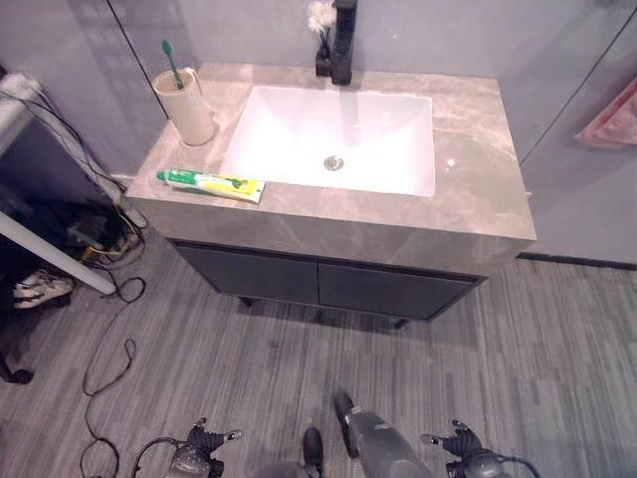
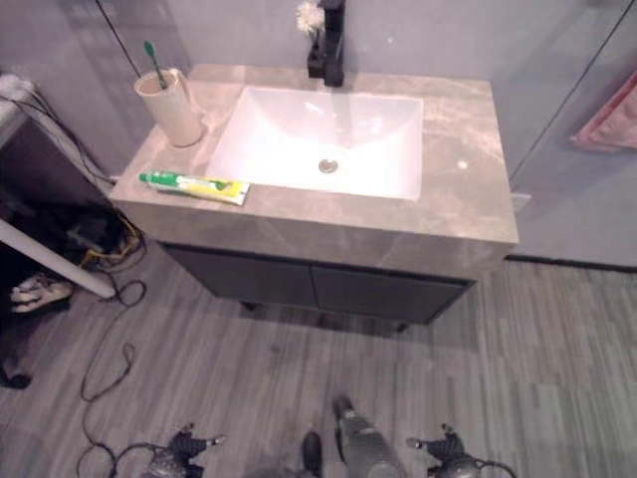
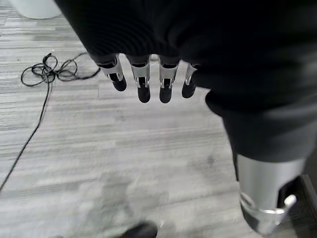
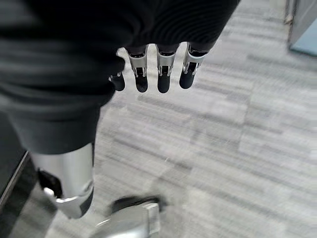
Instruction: Put brush and paste in cup on sink, flatten towel.
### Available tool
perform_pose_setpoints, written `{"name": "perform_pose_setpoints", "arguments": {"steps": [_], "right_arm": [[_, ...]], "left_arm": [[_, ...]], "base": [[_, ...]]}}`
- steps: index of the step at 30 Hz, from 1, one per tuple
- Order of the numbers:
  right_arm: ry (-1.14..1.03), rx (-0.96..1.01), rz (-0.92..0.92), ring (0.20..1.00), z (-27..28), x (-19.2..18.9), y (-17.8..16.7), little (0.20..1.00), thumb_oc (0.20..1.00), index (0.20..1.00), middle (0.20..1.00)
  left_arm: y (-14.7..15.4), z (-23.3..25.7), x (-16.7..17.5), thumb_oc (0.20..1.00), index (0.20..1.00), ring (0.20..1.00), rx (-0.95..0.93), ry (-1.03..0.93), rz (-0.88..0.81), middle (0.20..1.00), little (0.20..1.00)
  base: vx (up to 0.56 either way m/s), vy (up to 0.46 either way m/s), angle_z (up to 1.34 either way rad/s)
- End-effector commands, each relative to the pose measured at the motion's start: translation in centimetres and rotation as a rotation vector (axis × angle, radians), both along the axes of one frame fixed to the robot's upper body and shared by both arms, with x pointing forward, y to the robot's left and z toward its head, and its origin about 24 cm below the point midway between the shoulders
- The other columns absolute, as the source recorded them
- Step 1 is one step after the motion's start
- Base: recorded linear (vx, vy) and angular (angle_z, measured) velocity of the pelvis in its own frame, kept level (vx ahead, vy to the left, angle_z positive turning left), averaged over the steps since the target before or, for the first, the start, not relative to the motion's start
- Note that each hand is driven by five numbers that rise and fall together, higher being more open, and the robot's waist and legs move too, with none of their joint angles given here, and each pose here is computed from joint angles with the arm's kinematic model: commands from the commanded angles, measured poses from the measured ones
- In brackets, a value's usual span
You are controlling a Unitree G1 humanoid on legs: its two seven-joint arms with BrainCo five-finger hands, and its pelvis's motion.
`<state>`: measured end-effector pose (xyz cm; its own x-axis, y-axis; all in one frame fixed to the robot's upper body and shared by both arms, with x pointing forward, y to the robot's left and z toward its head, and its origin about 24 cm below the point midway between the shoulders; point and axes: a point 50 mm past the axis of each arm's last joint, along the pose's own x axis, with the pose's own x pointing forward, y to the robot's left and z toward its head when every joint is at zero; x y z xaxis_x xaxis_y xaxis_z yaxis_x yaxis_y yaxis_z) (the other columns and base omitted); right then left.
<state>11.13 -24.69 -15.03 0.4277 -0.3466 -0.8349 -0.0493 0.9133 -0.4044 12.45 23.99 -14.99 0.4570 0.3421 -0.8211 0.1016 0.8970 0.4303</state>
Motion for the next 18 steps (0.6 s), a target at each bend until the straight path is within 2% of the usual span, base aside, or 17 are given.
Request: {"name": "perform_pose_setpoints", "arguments": {"steps": [1, 8, 13, 18], "right_arm": [[-0.041, -0.067, -0.005, 1.0, 1.1, 0.6, -2.6, 1.0, 1.0, 1.0, 1.0], [-0.052, -0.115, -0.003, 1.0, 1.7, 0.6, -4.2, 1.0, 1.0, 1.0, 1.0], [-0.076, -0.134, -0.004, 1.0, 2.2, 1.2, -4.7, 1.0, 1.0, 1.0, 1.0], [-0.06, -0.155, -0.007, 1.0, 2.0, 0.9, -4.7, 1.0, 1.0, 1.0, 1.0]], "left_arm": [[-0.1, 0.3, 1.2, 1.0, 1.0, 1.0, 0.018, -0.008, -0.082, 1.0, 1.0], [-1.7, 0.1, 1.4, 1.0, 1.0, 1.0, -0.018, -0.019, -0.113, 1.0, 1.0], [-1.6, 0.3, 1.8, 1.0, 1.0, 1.0, -0.009, -0.035, -0.11, 1.0, 1.0], [-0.7, 0.2, 1.1, 1.0, 1.0, 1.0, 0.028, -0.015, -0.068, 1.0, 1.0]], "base": [[0.11, -0.027, 0.99], [0.15, -0.047, 0.43], [0.06, -0.039, 0.15], [0.23, 0.136, -0.12]]}}
